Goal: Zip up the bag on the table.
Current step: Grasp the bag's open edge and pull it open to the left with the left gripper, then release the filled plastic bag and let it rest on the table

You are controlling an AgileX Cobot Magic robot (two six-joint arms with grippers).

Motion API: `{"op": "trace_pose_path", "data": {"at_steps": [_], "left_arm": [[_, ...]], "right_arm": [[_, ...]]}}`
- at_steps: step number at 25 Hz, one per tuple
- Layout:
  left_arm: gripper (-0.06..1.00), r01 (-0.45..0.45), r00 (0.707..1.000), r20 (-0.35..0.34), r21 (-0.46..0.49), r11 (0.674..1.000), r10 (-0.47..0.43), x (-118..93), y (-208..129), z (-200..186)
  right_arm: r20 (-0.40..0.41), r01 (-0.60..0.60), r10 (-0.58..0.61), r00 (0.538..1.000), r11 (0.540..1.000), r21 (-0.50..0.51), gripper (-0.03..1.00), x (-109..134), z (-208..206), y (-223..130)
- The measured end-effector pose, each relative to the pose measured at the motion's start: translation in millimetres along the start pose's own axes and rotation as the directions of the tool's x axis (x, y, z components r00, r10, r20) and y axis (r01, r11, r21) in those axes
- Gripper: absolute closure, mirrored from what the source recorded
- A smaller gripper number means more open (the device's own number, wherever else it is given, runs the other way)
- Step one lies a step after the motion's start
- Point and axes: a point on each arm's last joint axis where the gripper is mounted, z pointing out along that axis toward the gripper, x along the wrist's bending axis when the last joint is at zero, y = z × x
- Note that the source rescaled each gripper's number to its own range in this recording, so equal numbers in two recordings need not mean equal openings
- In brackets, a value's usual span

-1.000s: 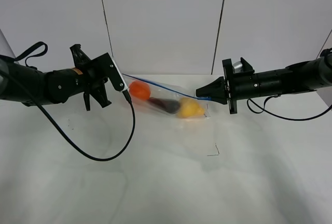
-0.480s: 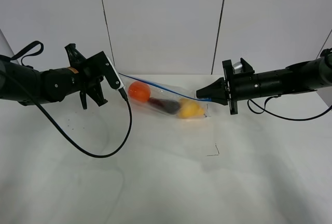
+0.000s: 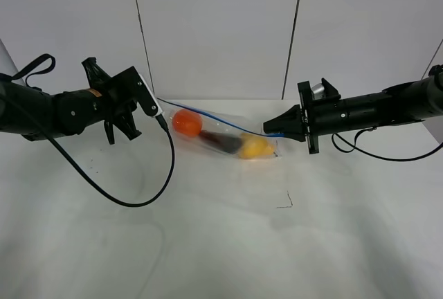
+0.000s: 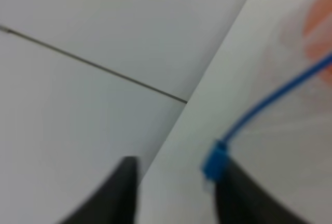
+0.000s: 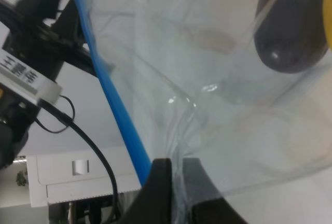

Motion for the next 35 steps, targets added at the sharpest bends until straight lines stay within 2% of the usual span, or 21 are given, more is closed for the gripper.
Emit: {"op": "trace_pose_path", "data": {"at_steps": [2, 5, 9, 13, 17, 20, 23, 26, 27, 30, 32, 33, 35], "left_arm": [[0.18, 0.017, 1.000, -0.010, 0.003, 1.000, -0.017, 1.6, -1.3, 0.1], [0.04, 0.047, 0.999, -0.025, 0.025, 0.999, -0.047, 6.0, -7.6, 0.3], [0.00, 0.115, 0.992, -0.068, 0.087, 0.990, -0.109, 19.5, -29.9, 0.9], [0.00, 0.241, 0.966, -0.131, 0.158, 0.957, -0.222, 31.4, -53.1, -0.6], [0.00, 0.401, 0.910, -0.202, 0.212, 0.891, -0.362, 37.0, -69.0, -3.1], [0.00, 0.480, 0.872, -0.234, 0.228, 0.847, -0.431, 36.7, -72.6, -4.2], [0.00, 0.602, 0.798, -0.243, 0.260, 0.755, -0.552, 31.5, -76.2, -5.7], [0.00, 0.690, 0.721, -0.209, 0.304, 0.657, -0.661, 23.5, -79.6, -6.3], [0.00, 0.709, 0.699, -0.191, 0.317, 0.630, -0.690, 22.3, -81.2, -6.6], [0.00, 0.740, 0.629, -0.074, 0.361, 0.567, -0.774, 24.3, -85.5, -6.0], [0.00, 0.758, 0.564, 0.020, 0.385, 0.527, -0.826, 31.1, -88.3, -6.7], [0.00, 0.766, 0.516, 0.080, 0.402, 0.501, -0.853, 35.3, -89.6, -8.2], [0.00, 0.778, 0.404, 0.194, 0.442, 0.447, -0.894, 41.7, -90.1, -13.6]], "right_arm": [[0.000, 0.001, -0.001, 1.000, 1.000, 0.002, 0.97, 0.0, 0.0, -0.2], [0.000, 0.001, -0.001, 1.000, 1.000, 0.003, 0.97, 0.0, 0.0, -0.3], [0.000, 0.001, -0.001, 1.000, 1.000, 0.003, 0.97, 0.0, 0.0, -0.3], [0.000, 0.001, -0.001, 1.000, 1.000, 0.003, 0.97, 0.0, 0.0, -0.3], [-0.003, -0.001, 0.001, 1.000, 1.000, 0.000, 0.97, 0.3, 0.0, 0.0], [-0.011, -0.006, 0.005, 1.000, 1.000, -0.009, 0.97, 1.0, 0.0, 0.8], [-0.016, -0.008, 0.008, 1.000, 1.000, -0.014, 0.97, 1.4, 0.0, 1.3], [-0.016, -0.008, 0.008, 1.000, 1.000, -0.014, 0.97, 1.4, 0.0, 1.3], [-0.016, -0.008, 0.008, 1.000, 1.000, -0.014, 0.97, 1.4, 0.0, 1.3], [-0.016, -0.008, 0.008, 1.000, 1.000, -0.014, 0.97, 1.4, 0.0, 1.3], [-0.016, -0.008, 0.008, 1.000, 1.000, -0.014, 0.97, 1.4, 0.0, 1.3], [-0.016, -0.008, 0.008, 1.000, 1.000, -0.014, 0.97, 1.4, 0.0, 1.3], [-0.016, -0.008, 0.008, 1.000, 1.000, -0.014, 0.97, 1.4, 0.0, 1.3]]}}
